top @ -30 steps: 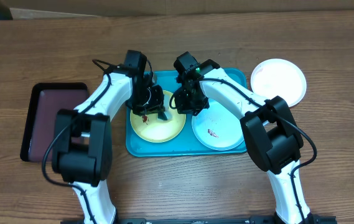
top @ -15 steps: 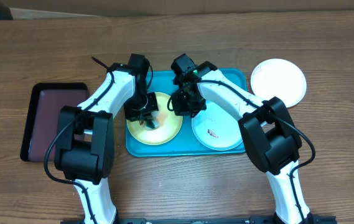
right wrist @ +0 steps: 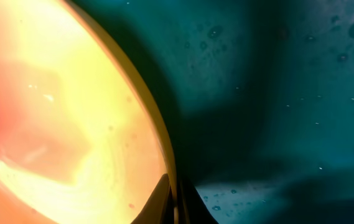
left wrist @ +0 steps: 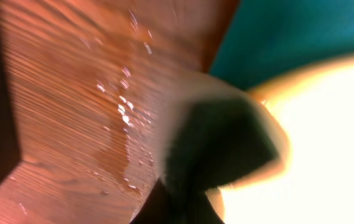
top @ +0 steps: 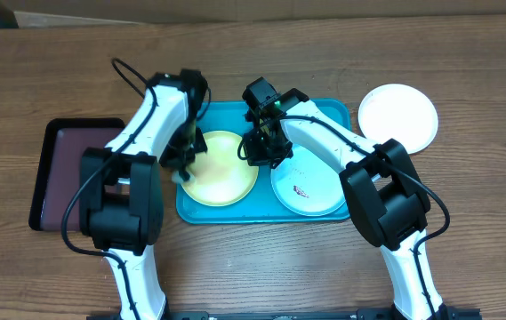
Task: Clean dirty plates on tray and stack at the side
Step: 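Rub the sponge over the yellow plate while the right gripper holds it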
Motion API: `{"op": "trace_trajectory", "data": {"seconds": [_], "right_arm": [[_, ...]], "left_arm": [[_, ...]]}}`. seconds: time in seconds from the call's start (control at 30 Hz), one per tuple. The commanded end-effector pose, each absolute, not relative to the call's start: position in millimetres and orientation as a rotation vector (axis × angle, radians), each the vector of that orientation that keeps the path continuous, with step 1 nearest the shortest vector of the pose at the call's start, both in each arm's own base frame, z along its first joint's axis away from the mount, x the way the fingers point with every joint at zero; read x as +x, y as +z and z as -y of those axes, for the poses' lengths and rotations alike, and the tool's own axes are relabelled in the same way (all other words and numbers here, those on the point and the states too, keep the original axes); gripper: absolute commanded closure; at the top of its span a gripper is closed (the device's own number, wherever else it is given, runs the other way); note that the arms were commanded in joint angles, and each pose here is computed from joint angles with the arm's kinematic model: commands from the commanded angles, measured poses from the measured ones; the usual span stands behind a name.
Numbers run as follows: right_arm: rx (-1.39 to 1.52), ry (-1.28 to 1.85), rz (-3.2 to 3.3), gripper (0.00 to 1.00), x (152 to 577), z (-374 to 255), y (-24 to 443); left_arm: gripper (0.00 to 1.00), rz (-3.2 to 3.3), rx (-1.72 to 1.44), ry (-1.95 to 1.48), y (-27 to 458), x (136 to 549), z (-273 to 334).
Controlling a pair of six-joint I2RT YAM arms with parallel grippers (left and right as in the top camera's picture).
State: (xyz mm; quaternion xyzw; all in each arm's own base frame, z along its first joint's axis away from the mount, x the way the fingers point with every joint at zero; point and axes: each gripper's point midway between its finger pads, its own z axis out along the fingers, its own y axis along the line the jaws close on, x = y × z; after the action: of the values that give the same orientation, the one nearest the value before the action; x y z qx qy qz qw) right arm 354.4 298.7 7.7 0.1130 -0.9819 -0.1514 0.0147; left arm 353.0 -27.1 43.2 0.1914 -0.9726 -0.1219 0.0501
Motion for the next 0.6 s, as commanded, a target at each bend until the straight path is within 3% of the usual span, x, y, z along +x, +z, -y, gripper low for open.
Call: {"op": "trace_trajectory", "data": {"seconds": [0.0, 0.2, 0.57], "right_arm": [[0.322, -0.344, 3.058, 0.96, 351, -279, -9], [0.324, -0.35, 3.064, 0.96, 353, -280, -9], [0.325, -0.353, 3.067, 0.96, 354, -280, -9]], "left_arm": [[0.96, 3.015, 0.674, -0.293, 56, 376, 27], [0.96, 3.013, 0.349, 0.392, 47, 385, 104], [0.96, 2.93, 0.293, 0.528, 2, 353, 133]]}}
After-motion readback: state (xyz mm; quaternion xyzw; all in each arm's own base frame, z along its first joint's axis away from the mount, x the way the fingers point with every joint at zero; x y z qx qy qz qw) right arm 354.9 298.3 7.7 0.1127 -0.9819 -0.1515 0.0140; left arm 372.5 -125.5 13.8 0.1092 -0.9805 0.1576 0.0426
